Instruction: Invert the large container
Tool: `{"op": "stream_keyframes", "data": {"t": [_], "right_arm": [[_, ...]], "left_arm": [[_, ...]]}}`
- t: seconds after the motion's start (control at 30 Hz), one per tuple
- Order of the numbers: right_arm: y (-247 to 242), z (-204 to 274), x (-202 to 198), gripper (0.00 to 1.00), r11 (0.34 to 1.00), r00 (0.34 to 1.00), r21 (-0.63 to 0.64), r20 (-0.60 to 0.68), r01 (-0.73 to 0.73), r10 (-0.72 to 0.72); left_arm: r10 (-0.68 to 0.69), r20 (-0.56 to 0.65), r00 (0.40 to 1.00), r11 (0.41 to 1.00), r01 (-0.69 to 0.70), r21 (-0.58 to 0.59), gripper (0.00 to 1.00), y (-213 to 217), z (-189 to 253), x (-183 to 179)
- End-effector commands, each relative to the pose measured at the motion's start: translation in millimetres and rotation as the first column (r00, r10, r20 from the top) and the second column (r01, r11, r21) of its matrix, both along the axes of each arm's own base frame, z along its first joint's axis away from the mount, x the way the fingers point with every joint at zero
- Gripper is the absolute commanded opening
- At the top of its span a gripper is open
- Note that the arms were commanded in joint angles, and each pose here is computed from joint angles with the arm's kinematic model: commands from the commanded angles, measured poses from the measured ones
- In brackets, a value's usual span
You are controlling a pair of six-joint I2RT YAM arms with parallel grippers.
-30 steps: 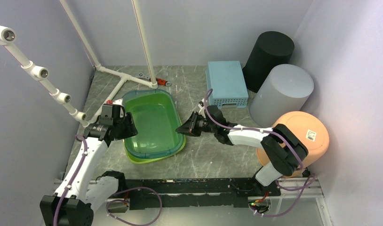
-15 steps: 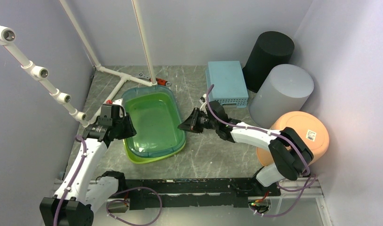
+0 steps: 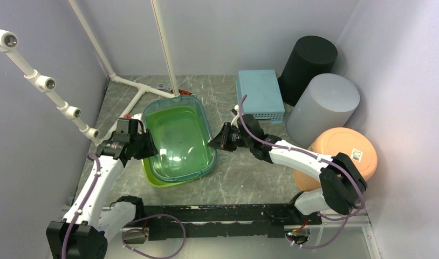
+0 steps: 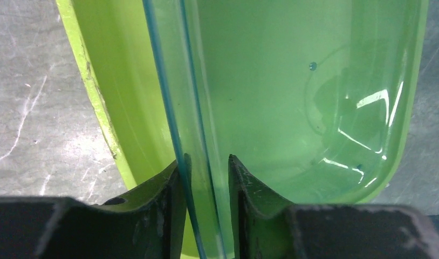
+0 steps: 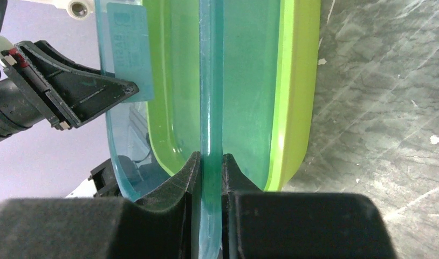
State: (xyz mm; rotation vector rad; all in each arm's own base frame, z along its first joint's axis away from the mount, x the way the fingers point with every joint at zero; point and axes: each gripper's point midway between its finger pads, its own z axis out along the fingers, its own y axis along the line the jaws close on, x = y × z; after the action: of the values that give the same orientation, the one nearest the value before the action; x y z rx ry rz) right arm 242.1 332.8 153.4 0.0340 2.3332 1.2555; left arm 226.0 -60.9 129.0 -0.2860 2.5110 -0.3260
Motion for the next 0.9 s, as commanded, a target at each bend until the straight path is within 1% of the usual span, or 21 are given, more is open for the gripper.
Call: {"op": "stream_keyframes", "data": {"t": [0.0, 0.03, 0.07, 0.1, 0.13, 0.23, 0.27, 0.3, 0.4, 0.47, 0.53, 0.57, 0.6, 0.63, 0.67, 0.7, 0.77, 0.87], "right_arm": [[13, 61, 1, 0.0, 0.989, 0.988, 0.134, 0.145, -0.066, 0.046], [15, 68, -1, 0.0, 0.984, 0.987, 0.158, 0.152, -0.077, 0.053], [16, 72, -2, 0.0, 0.983, 0.986, 0.167, 0.159, -0.082, 0.056], [16, 74, -3, 0.0, 0.983, 0.984, 0.163, 0.165, -0.087, 0.06], [16, 73, -4, 0.0, 0.986, 0.984, 0.142, 0.163, -0.088, 0.064], [15, 76, -6, 0.0, 0.989, 0.983, 0.119, 0.172, -0.092, 0.071], [15, 79, -8, 0.0, 0.986, 0.98, 0.129, 0.179, -0.105, 0.081], [15, 85, -10, 0.03, 0.984, 0.978, 0.14, 0.191, -0.113, 0.085], [12, 92, -12, 0.13, 0.98, 0.976, 0.167, 0.206, -0.106, 0.07], [10, 92, -9, 0.22, 0.982, 0.978, 0.172, 0.202, -0.079, 0.043], [11, 91, -9, 0.37, 0.981, 0.98, 0.177, 0.195, -0.077, 0.041], [16, 95, -12, 0.42, 0.973, 0.976, 0.201, 0.209, -0.11, 0.067], [22, 102, -22, 0.48, 0.952, 0.962, 0.241, 0.239, -0.187, 0.129], [27, 110, -32, 0.52, 0.924, 0.944, 0.277, 0.27, -0.263, 0.188], [29, 115, -40, 0.56, 0.903, 0.932, 0.299, 0.283, -0.309, 0.226], [28, 116, -41, 0.63, 0.901, 0.934, 0.308, 0.28, -0.305, 0.22], [17, 113, -30, 0.76, 0.932, 0.959, 0.306, 0.259, -0.195, 0.116], [-5, 100, -15, 0.85, 0.96, 0.979, 0.279, 0.2, -0.012, -0.046]], "left_arm": [[-0.053, 0.068, 0.996, 0.996, 0.057, -0.065, 0.34, -15, 20, 11], [-0.057, 0.065, 0.996, 0.996, 0.062, -0.071, 0.33, -17, 19, 11], [-0.056, 0.059, 0.997, 0.996, 0.06, -0.072, 0.29, -17, 19, 11], [-0.052, 0.054, 0.997, 0.996, 0.056, -0.068, 0.21, -16, 18, 11], [-0.053, 0.053, 0.997, 0.996, 0.057, -0.069, 0.16, -16, 18, 11], [-0.052, 0.055, 0.997, 0.996, 0.056, -0.069, 0.04, -16, 18, 11], [-0.045, 0.057, 0.997, 0.997, 0.048, -0.063, 0.03, -14, 19, 11], [-0.043, 0.066, 0.997, 0.997, 0.047, -0.062, 0.03, -14, 22, 11], [-0.068, 0.117, 0.991, 0.993, 0.079, -0.092, 0.03, -20, 36, 11], [-0.039, 0.126, 0.991, 0.988, 0.058, -0.145, 0.03, -25, 41, 11], [-0.038, 0.14, 0.989, 0.974, 0.068, -0.216, 0.03, -36, 45, 16], [-0.041, 0.139, 0.989, 0.968, 0.074, -0.238, 0.03, -39, 47, 18], [-0.053, 0.129, 0.99, 0.959, 0.086, -0.27, 0.03, -43, 49, 20], [-0.069, 0.116, 0.991, 0.946, 0.102, -0.307, 0.03, -47, 52, 21], [-0.072, 0.104, 0.992, 0.936, 0.103, -0.337, 0.03, -47, 53, 23], [-0.064, 0.104, 0.993, 0.93, 0.097, -0.355, 0.03, -45, 55, 27], [0.011, 0.102, 0.995, 0.939, 0.025, -0.344, 0.03, -28, 51, 35], [0.115, 0.128, 0.985, 0.94, -0.066, -0.334, 0.03, -10, 59, 37]]}}
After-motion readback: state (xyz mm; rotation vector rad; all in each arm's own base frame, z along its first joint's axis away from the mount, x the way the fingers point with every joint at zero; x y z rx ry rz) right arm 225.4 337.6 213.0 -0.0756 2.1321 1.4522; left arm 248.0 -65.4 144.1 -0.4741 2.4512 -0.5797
